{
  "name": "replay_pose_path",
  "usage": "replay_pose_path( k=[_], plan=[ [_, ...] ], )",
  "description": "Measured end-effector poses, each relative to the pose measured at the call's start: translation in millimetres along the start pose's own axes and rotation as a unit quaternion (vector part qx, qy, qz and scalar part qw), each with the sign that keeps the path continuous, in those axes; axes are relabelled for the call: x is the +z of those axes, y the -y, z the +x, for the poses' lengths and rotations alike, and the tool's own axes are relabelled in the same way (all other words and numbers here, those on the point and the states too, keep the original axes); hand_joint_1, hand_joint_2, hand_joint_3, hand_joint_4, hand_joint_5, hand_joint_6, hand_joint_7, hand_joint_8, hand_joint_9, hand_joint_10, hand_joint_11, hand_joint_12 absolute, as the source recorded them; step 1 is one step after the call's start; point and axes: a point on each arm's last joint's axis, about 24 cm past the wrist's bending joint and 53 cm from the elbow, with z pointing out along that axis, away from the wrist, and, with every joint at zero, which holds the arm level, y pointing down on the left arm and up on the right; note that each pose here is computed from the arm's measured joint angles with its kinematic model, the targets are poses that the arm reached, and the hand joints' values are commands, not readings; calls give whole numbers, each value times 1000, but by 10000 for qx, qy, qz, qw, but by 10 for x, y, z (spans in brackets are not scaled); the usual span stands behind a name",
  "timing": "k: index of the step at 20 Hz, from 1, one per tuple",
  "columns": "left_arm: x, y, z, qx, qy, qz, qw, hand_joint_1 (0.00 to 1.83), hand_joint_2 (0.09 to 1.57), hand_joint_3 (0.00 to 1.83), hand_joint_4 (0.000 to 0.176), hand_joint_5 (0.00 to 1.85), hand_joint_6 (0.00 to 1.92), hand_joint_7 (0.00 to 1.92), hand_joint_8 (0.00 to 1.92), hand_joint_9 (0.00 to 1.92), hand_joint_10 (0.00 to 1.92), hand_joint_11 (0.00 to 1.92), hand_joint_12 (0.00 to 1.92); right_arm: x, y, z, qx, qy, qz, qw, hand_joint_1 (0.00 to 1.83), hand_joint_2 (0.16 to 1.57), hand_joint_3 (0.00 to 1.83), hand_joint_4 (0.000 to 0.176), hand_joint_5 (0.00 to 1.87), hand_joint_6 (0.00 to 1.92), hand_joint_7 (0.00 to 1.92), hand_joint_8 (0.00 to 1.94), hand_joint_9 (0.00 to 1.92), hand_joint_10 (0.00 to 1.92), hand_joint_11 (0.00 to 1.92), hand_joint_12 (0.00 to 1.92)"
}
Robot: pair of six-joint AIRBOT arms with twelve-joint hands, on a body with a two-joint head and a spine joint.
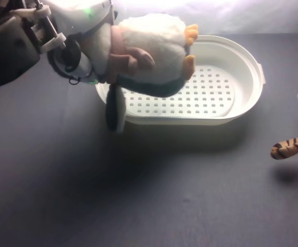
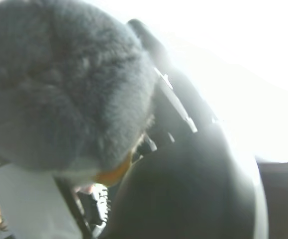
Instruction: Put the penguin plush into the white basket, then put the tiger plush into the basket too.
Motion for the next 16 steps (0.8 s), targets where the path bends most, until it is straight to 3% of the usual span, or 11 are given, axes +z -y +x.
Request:
replay_pose_path(
  k=[3,5,7,8,9,10,11,12,15,16],
  plan=[
    [65,-145,40,117,-37,-250,9996,1307,1005,1,0,1374,8,1272,704,1337,172,833,1253,0,1,0,0,0,0,10000,1060,1332,4,0,633,0,588,1,568,0,509,114],
    [112,-179,130,25,-127,-334,9994,1308,999,0,0,1383,8,1291,660,1330,116,851,1087,0,-1,14,10,-13,-5,10000,1057,1329,1,0,638,3,590,2,565,1,516,116],
    [126,-171,210,-24,-215,-339,9992,1298,999,0,0,1396,10,1277,665,1313,75,825,1088,0,2,11,9,-9,0,10000,1054,1329,1,0,637,2,592,2,578,6,545,127],
    [134,-168,271,-82,-293,-347,9989,1269,1006,7,0,1281,336,1243,634,1132,46,685,978,0,5,6,10,3,7,10000,1052,1332,2,0,646,5,615,10,606,16,582,142],
    [132,-168,290,-79,-317,-344,9989,1269,1006,7,0,1281,336,1243,634,1132,46,685,978,0,8,4,11,6,12,10000,1052,1332,2,0,646,5,615,10,606,16,582,142],
    [134,-170,310,-74,-343,-342,9988,1209,1021,3,0,1204,557,1058,243,1048,13,633,886,-3,9,8,9,-2,13,10000,1031,1331,1,0,655,6,625,10,617,15,601,147],
    [136,-181,323,-53,-353,-352,9987,1190,978,0,0,968,201,985,76,972,2,587,852,-10,11,14,5,-17,15,10000,1027,1326,0,0,663,8,636,13,623,15,610,149],
    [133,-191,341,-68,-378,-367,9986,1157,972,0,0,849,54,861,14,783,0,442,788,-10,16,21,17,-25,24,10000,1023,1324,0,0,669,9,640,12,629,16,615,150],
    [129,-205,356,-100,-397,-389,9984,1089,957,0,3,595,0,539,0,445,0,184,658,-12,20,12,44,-6,32,10000,961,1329,1,13,651,1,609,0,575,0,553,119],
    [125,-212,367,-89,-402,-397,9984,1081,955,0,26,540,0,476,0,389,0,147,636,-15,26,13,41,-9,43,10000,971,1328,0,12,650,1,608,0,573,0,552,119]
  ],
)
